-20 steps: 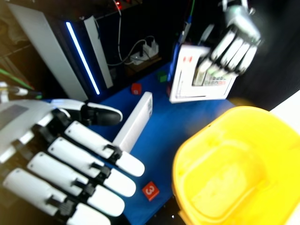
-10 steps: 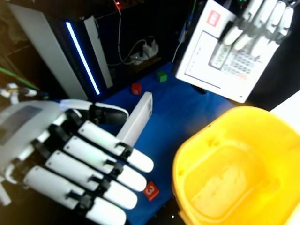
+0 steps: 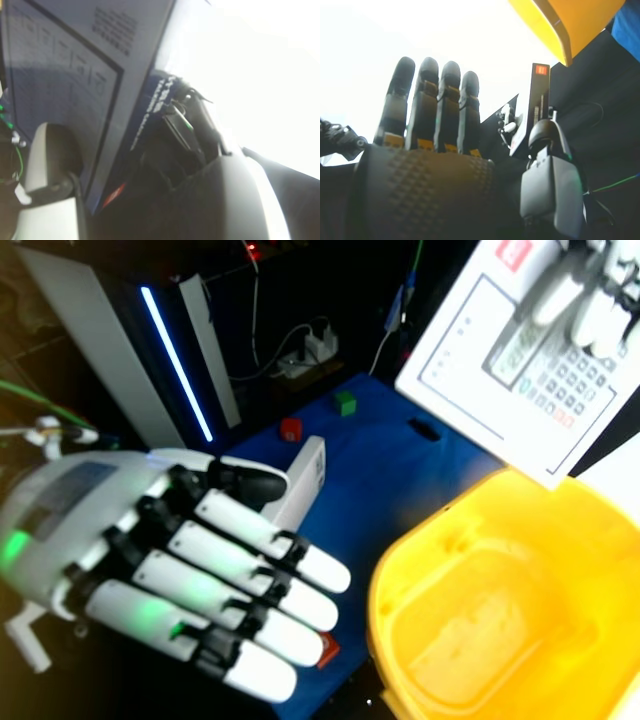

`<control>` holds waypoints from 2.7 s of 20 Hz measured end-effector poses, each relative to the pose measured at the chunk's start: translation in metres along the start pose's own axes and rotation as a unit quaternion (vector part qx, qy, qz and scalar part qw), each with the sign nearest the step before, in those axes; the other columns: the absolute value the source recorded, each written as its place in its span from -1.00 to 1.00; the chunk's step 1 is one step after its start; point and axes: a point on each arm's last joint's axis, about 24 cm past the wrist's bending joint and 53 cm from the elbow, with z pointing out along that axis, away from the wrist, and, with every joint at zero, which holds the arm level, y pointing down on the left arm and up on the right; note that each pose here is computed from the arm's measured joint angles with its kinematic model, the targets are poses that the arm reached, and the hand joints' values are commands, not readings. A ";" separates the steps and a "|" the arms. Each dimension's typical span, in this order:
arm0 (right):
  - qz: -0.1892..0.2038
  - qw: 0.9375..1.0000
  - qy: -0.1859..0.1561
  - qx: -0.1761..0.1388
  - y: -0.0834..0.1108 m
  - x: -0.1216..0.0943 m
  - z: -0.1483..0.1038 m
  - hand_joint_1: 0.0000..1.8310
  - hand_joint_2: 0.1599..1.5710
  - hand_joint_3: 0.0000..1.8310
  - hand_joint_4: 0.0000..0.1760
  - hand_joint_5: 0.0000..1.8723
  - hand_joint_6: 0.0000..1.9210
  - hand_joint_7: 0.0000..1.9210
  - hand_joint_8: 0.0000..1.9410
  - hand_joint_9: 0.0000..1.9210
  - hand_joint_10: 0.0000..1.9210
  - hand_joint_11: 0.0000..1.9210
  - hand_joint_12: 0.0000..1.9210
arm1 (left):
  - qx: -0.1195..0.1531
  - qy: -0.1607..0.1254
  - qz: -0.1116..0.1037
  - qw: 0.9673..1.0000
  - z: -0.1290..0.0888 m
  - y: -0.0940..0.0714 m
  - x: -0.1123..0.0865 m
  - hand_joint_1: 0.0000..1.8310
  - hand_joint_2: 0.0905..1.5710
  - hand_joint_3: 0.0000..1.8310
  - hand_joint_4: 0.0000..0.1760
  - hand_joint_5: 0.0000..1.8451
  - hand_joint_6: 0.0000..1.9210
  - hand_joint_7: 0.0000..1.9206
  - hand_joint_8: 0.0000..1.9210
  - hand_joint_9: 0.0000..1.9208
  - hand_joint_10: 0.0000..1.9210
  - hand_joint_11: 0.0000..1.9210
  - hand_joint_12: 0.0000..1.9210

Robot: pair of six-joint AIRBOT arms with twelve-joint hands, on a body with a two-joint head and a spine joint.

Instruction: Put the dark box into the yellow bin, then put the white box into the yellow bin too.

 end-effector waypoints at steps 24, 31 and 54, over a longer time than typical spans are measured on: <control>0.016 0.998 -0.012 -0.052 0.036 -0.007 0.011 -0.73 0.13 -1.00 -1.00 -0.44 -1.00 -0.45 -1.00 -0.48 -1.00 -0.88 -0.32 | -0.087 -0.003 -0.021 0.996 0.008 0.065 0.023 0.26 -0.12 -1.00 0.20 -0.64 -1.00 -0.78 -1.00 -0.87 -1.00 -0.90 -0.92; 0.016 0.998 -0.011 -0.053 0.037 -0.006 0.011 -0.77 0.08 -1.00 -1.00 -0.43 -1.00 -0.41 -1.00 -0.46 -1.00 -0.75 -0.52 | -0.090 -0.005 -0.024 0.996 0.007 0.067 0.022 0.16 -0.14 -1.00 0.81 -0.76 -1.00 -0.86 -1.00 -0.92 -1.00 -0.90 -0.93; 0.071 0.992 0.099 -0.041 0.044 0.065 -0.038 -0.57 -0.11 -1.00 -0.73 -0.82 -0.99 -0.71 -0.99 -0.75 -0.99 -0.94 -0.60 | -0.116 -0.004 -0.038 0.992 -0.040 0.079 0.006 0.14 -0.17 -1.00 0.56 -0.69 -0.99 -0.89 -1.00 -0.91 -0.99 -0.92 -0.95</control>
